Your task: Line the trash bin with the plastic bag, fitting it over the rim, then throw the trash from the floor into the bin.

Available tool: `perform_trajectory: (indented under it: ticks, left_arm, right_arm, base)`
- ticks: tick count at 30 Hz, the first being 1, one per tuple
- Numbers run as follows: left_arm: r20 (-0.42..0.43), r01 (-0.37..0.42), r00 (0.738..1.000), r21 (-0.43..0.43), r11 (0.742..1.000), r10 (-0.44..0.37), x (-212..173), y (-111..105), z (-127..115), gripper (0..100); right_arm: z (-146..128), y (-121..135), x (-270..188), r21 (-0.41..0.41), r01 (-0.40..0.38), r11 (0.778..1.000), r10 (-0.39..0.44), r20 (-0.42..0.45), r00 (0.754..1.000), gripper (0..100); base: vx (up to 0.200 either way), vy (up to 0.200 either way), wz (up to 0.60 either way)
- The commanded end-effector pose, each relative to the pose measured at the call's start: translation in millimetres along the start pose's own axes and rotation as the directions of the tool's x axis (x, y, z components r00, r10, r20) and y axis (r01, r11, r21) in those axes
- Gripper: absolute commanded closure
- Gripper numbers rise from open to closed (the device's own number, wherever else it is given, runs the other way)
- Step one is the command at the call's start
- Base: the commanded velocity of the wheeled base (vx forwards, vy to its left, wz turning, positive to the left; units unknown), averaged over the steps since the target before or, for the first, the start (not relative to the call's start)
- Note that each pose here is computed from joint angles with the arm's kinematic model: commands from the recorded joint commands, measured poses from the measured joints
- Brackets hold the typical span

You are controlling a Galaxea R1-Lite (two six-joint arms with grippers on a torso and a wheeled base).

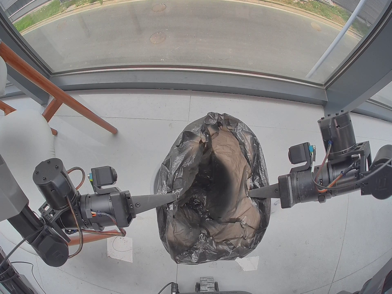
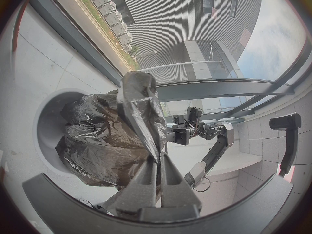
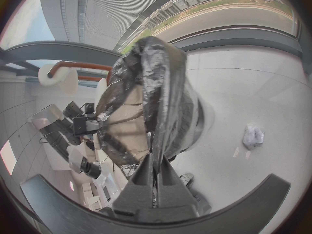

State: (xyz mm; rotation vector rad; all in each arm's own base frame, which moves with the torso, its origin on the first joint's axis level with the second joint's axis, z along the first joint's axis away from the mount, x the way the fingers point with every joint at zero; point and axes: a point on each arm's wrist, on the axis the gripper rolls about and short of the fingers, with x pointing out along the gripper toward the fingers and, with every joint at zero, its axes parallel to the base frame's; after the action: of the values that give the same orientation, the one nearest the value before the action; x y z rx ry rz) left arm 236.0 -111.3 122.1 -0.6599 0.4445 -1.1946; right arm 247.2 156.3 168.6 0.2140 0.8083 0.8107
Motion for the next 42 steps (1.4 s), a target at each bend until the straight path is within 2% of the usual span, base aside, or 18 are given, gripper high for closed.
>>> perform_trajectory:
  ticks: [1, 5, 9, 16, 19, 26, 28, 32, 36, 42]
  left_arm:
    - [0.035, -0.063, 0.997, -0.017, 0.998, 0.064, -6, 19, 3, 100]
    - [0.083, -0.122, 0.989, -0.025, 0.992, 0.123, -9, 28, 7, 100]
    - [0.147, -0.197, 0.968, -0.04, 0.98, 0.201, -5, 39, 9, 100]
    - [0.134, -0.231, 0.962, -0.05, 0.972, 0.236, -2, 48, 2, 100]
    - [0.121, -0.281, 0.954, 0.026, 0.959, 0.276, -1, 58, -6, 100]
    - [0.144, -0.31, 0.942, 0.034, 0.95, 0.302, 0, 60, -5, 100]
    - [0.178, -0.325, 0.933, 0.048, 0.945, 0.312, 1, 59, 0, 100]
    - [0.225, -0.363, 0.912, 0.053, 0.93, 0.343, 2, 52, 2, 100]
    - [0.231, -0.403, 0.894, 0.036, 0.915, 0.384, 1, 53, -3, 100]
    - [0.205, -0.461, 0.876, 0.092, 0.883, 0.436, 1, 69, -13, 100]
  right_arm:
    - [4, -33, 18, 0.053, 0.055, 0.997, -0.055, -0.002, 0.998, 100]
    - [8, -41, 24, 0.057, 0.062, 0.996, -0.063, 0.017, 0.998, 100]
    - [8, -50, 32, 0.063, 0.067, 0.996, -0.069, 0.026, 0.997, 100]
    - [2, -58, 45, 0.076, 0.078, 0.994, -0.077, -0.011, 0.997, 100]
    - [4, -68, 53, 0.074, 0.081, 0.994, -0.082, 0.015, 0.996, 100]
    - [2, -84, 63, 0.089, 0.102, 0.991, -0.104, 0.019, 0.994, 100]
    - [1, -93, 68, 0.089, 0.114, 0.989, -0.116, 0.015, 0.993, 100]
    - [2, -105, 75, 0.082, 0.114, 0.99, -0.119, 0.063, 0.991, 100]
    - [4, -107, 83, 0.07, 0.104, 0.992, -0.109, 0.079, 0.991, 100]
    - [5, -112, 97, 0.064, 0.105, 0.992, -0.109, 0.071, 0.991, 100]
  base:
    - [0.0, 0.0, 0.0]
    - [0.0, 0.0, 0.0]
    - [0.0, 0.0, 0.0]
    - [0.0, 0.0, 0.0]
    - [0.0, 0.0, 0.0]
    - [0.0, 0.0, 0.0]
    - [0.0, 0.0, 0.0]
    - [0.0, 0.0, 0.0]
    - [0.0, 0.0, 0.0]
    - [0.0, 0.0, 0.0]
